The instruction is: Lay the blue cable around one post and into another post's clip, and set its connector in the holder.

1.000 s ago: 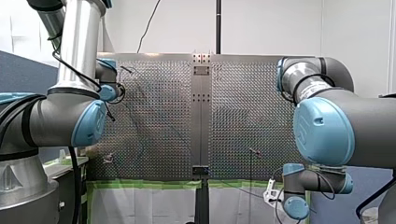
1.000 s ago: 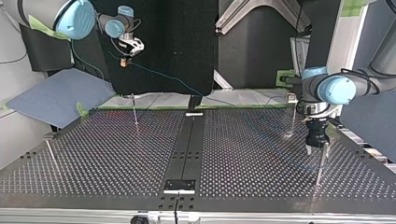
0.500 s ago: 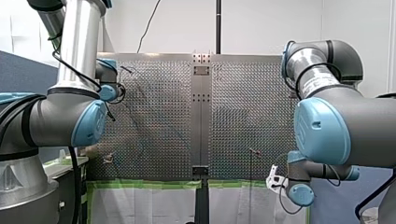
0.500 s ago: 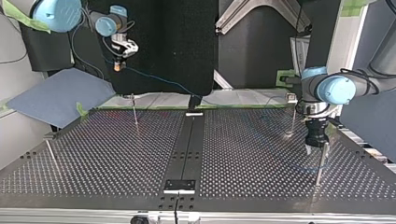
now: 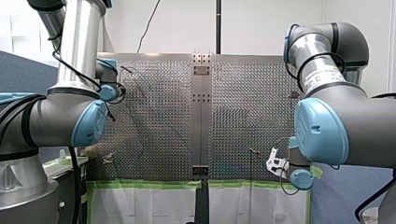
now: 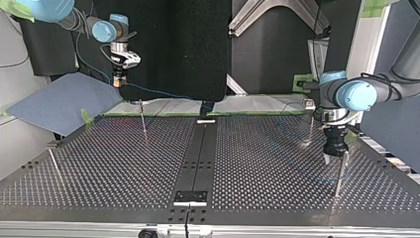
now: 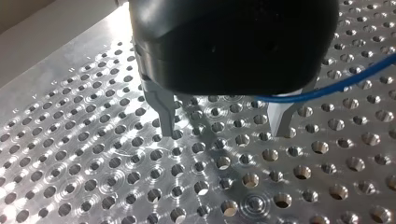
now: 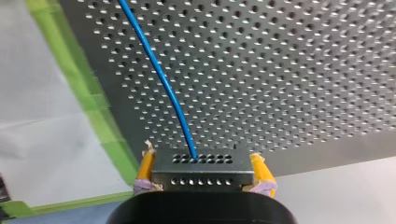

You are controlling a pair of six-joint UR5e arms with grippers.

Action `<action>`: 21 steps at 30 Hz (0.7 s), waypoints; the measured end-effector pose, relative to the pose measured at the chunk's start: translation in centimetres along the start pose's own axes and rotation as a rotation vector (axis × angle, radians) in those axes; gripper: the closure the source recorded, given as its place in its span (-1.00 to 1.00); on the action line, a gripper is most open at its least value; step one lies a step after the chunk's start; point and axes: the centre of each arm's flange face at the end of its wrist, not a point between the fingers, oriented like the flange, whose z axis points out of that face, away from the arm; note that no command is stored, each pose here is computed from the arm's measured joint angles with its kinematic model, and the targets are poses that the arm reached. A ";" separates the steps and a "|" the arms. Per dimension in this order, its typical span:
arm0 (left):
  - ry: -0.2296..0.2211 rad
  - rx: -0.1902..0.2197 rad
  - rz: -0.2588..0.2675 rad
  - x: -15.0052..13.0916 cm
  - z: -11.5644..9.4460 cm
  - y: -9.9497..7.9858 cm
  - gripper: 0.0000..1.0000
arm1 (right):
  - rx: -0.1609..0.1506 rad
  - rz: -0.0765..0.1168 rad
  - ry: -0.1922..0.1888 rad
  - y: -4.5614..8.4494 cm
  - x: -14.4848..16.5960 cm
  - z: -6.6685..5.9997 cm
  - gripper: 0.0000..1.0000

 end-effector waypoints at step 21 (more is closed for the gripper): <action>-0.009 -0.010 0.005 -0.2 0.0 0.2 -0.98 | 0.040 -0.038 0.181 -1.8 9.1 2.5 0.97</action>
